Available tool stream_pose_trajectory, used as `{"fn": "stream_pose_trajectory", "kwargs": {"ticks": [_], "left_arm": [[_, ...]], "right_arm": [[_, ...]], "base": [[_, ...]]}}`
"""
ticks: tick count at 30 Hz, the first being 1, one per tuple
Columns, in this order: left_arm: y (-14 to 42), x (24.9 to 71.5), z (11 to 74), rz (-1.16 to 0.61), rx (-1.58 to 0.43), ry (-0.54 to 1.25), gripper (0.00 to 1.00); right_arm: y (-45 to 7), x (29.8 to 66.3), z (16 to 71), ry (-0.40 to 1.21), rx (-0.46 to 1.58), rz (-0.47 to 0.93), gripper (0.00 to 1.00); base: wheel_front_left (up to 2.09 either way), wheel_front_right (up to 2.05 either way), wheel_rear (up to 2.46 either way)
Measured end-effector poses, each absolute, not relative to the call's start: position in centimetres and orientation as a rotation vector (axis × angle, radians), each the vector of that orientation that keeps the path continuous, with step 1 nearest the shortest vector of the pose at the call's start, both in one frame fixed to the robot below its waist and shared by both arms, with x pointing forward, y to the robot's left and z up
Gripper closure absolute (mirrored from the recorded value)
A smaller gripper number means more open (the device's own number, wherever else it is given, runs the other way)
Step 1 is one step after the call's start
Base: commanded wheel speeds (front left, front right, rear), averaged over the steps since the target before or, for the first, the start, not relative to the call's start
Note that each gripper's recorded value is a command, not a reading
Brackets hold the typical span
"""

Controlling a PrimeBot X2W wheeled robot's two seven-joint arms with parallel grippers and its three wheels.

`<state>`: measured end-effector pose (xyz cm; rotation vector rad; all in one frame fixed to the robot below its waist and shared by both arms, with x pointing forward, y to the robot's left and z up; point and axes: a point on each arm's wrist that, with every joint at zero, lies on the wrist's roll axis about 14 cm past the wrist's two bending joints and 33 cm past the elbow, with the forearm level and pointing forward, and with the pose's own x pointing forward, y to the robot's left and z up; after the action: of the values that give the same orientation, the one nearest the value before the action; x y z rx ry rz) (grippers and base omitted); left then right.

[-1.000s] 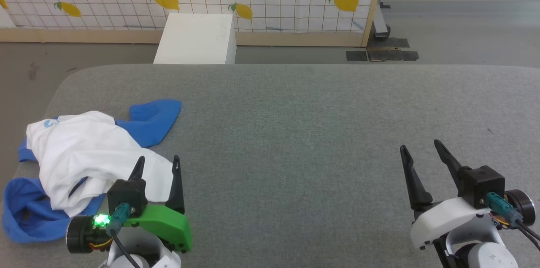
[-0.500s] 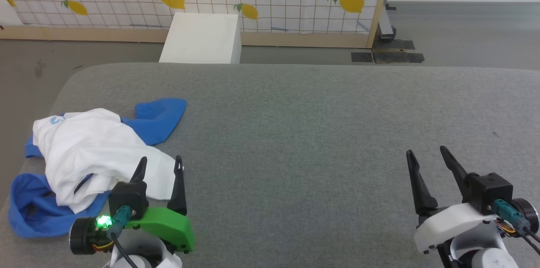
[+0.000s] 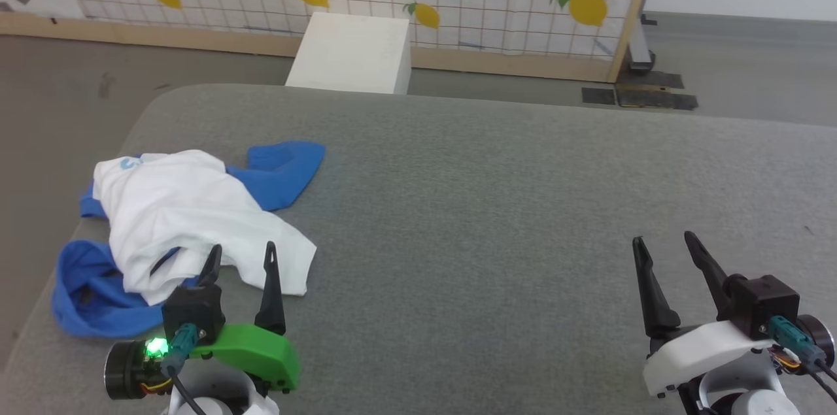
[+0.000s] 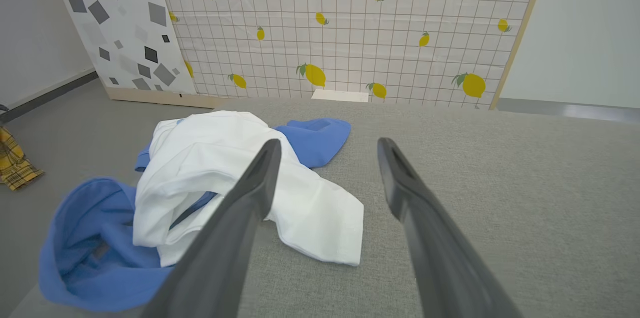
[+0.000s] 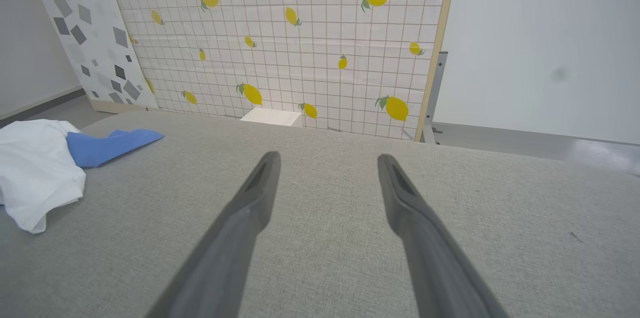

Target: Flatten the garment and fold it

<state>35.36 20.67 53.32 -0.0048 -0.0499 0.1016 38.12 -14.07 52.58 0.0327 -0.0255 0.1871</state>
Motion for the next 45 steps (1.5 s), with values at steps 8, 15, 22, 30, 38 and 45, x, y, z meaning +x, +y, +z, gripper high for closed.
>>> {"fn": "stream_pose_trajectory", "kwargs": {"ticks": [8,15,22,30,38,45], "left_arm": [[22.7,33.8,53.0,0.171,-0.022,-0.052,0.0],[24.5,32.3,52.9,0.235,-0.027,-0.059,0.0],[26.3,30.5,52.7,0.303,-0.029,-0.062,0.0],[28.0,28.5,52.3,0.375,-0.04,-0.065,0.0],[29.3,26.9,52.2,0.436,-0.043,-0.072,0.0],[30.0,25.6,52.0,0.472,-0.045,-0.075,0.0]], "right_arm": [[-12.0,38.6,52.0,-0.015,0.048,0.247,0.0],[-10.1,39.1,51.9,-0.017,0.058,0.301,0.0],[-8.0,39.4,51.4,-0.008,0.068,0.358,0.0],[-5.8,39.8,51.1,-0.005,0.081,0.419,0.0],[-4.0,40.0,50.8,0.0,0.098,0.465,0.0],[-2.8,39.9,50.5,0.008,0.111,0.499,0.0]], "base": [[0.0,0.0,0.0],[0.0,0.0,0.0],[0.0,0.0,0.0],[0.0,0.0,0.0],[0.0,0.0,0.0],[0.0,0.0,0.0]]}}
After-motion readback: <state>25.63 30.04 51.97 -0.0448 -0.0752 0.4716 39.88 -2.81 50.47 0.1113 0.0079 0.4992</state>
